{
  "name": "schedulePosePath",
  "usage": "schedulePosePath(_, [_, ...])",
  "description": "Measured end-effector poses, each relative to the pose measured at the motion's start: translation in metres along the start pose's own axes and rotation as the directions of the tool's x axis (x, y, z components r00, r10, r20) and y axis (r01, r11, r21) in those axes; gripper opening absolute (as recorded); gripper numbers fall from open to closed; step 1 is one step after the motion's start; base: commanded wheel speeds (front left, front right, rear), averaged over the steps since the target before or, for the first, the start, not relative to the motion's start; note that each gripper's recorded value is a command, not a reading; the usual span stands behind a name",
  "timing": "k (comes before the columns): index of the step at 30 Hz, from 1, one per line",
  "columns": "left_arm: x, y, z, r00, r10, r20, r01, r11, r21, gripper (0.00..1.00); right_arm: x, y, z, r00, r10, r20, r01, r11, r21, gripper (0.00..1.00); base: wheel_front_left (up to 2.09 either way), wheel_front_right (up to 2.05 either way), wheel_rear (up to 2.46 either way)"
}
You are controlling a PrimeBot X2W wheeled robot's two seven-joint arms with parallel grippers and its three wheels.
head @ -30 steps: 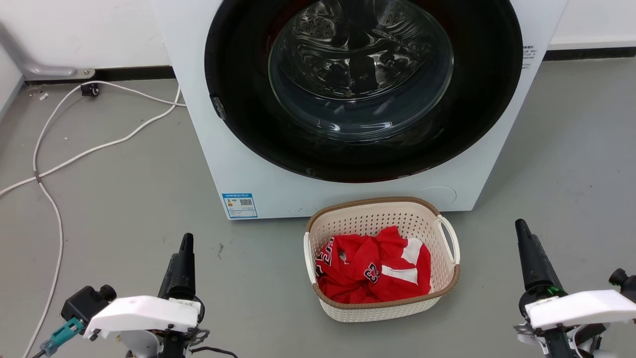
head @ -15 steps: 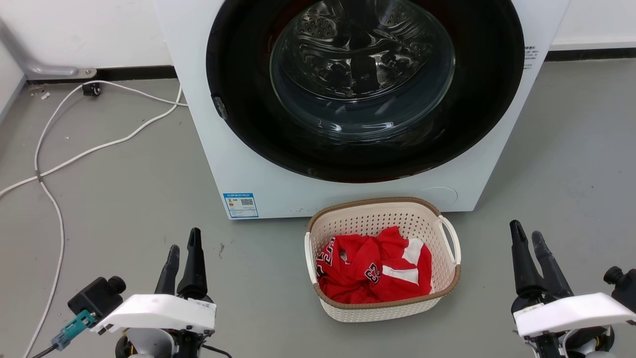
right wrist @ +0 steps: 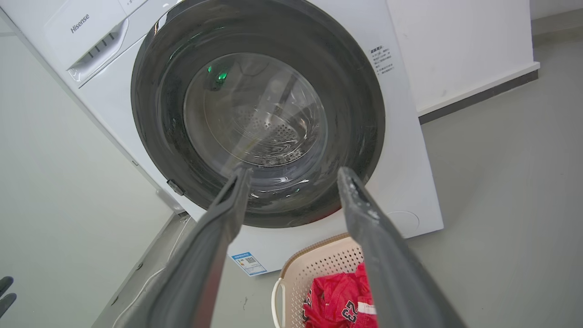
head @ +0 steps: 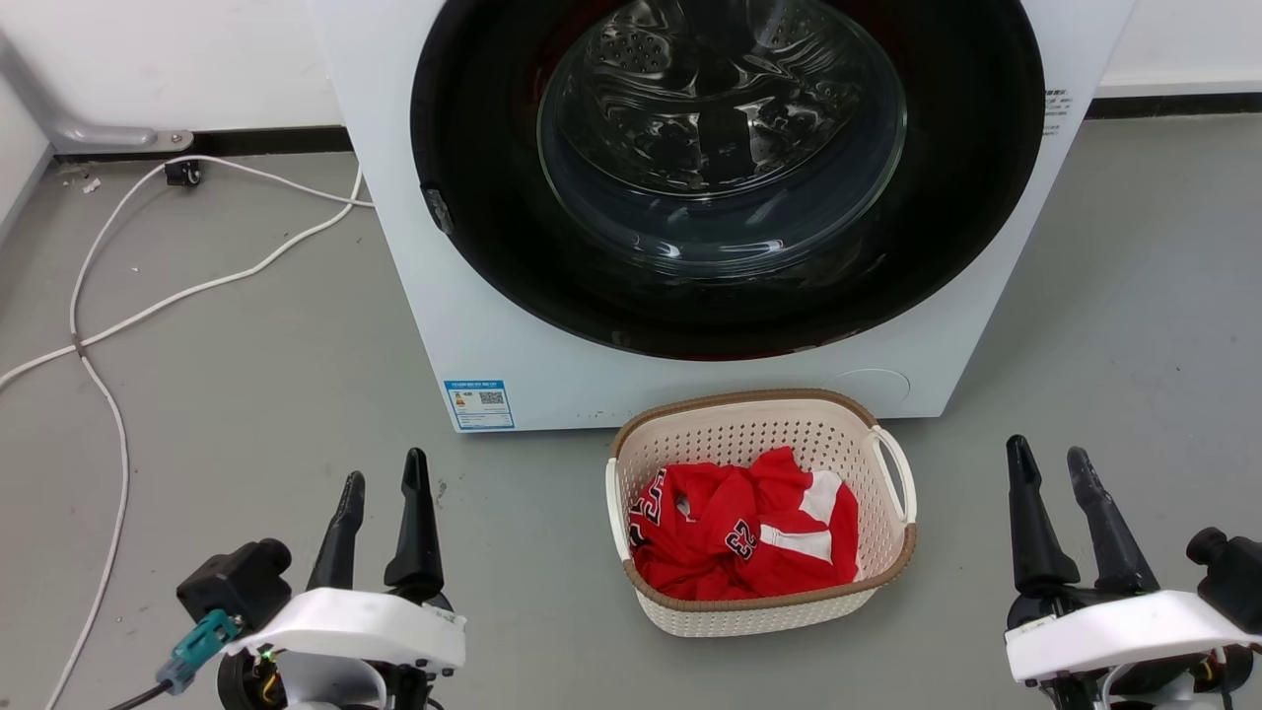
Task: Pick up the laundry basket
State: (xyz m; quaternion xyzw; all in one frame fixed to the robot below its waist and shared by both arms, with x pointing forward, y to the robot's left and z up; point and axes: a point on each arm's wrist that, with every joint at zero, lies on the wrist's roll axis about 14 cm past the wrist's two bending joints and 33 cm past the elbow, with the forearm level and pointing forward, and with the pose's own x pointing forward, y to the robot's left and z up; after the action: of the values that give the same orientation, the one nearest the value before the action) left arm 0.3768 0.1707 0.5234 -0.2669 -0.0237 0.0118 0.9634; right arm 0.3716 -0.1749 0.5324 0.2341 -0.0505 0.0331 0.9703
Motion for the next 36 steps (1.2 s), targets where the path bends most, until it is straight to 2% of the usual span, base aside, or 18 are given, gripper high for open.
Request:
schedulePosePath(15, [-0.002,-0.01,-0.001,0.999,-0.039,0.023,0.034,0.985,0.17,1.0,-0.002,0.005,0.006,0.999,0.029,0.027,-0.024,0.988,-0.155,1.0,0.0,0.0,0.0])
schedulePosePath(36, [-0.007,-0.019,-0.005,0.996,-0.083,0.041,0.063,0.932,0.356,1.0,-0.006,0.008,0.007,0.997,0.061,0.038,-0.046,0.946,-0.32,1.0,0.0,0.0,0.0])
